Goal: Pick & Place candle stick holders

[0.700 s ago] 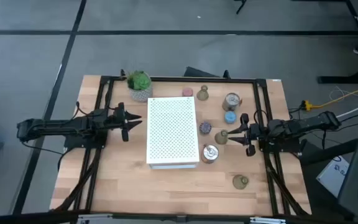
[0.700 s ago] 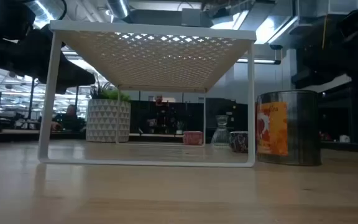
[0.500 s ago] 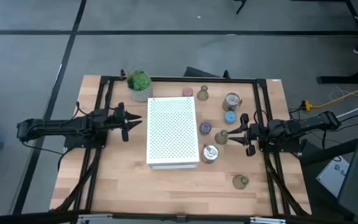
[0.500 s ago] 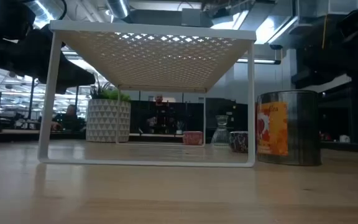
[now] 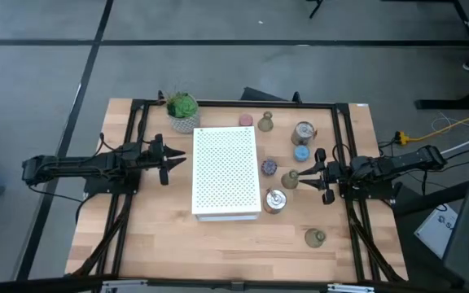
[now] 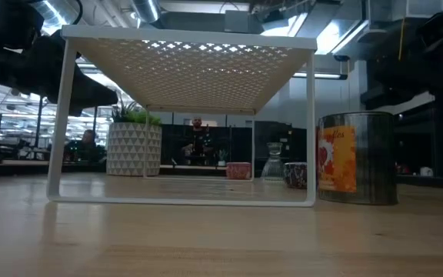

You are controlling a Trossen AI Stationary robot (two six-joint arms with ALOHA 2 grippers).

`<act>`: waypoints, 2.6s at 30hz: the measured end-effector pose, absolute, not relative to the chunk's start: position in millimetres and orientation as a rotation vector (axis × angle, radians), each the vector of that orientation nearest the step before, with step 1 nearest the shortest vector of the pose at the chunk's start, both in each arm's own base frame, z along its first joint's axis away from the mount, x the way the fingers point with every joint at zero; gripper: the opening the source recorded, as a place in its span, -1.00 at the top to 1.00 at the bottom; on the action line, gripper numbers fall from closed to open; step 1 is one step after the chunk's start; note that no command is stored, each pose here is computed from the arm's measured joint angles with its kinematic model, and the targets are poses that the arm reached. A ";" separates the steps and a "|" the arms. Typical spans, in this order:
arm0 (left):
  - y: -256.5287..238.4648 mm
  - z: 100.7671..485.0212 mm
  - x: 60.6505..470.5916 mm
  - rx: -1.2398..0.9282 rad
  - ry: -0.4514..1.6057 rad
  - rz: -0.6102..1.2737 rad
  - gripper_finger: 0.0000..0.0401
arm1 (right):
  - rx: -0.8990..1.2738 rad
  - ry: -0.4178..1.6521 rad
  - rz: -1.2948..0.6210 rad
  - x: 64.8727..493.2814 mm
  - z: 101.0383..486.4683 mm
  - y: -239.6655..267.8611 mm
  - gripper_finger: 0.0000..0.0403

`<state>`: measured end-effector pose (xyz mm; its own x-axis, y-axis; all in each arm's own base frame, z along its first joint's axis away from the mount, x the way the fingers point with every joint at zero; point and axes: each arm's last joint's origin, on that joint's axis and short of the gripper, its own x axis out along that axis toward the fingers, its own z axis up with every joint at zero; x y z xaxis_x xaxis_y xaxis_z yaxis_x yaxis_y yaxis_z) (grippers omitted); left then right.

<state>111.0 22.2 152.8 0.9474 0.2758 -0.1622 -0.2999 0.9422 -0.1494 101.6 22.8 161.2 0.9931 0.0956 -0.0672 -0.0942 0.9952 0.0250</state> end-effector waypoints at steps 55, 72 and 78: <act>22.2 152.7 111.0 -0.174 0.140 0.295 0.47 | 0.491 0.145 0.399 99.4 163.7 31.9 0.44; 22.2 152.7 111.0 -0.174 0.140 0.295 0.47 | 0.579 0.139 0.406 99.1 170.5 31.9 0.44; 22.2 152.8 111.0 -0.174 0.140 0.295 0.47 | 0.463 0.323 0.332 97.8 215.6 30.8 0.44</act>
<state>111.0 22.2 152.8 0.9474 0.2760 -0.1621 -0.3000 0.9422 -0.1492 97.8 30.8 215.6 0.8967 0.3804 -0.2262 -0.2364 0.8438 0.4819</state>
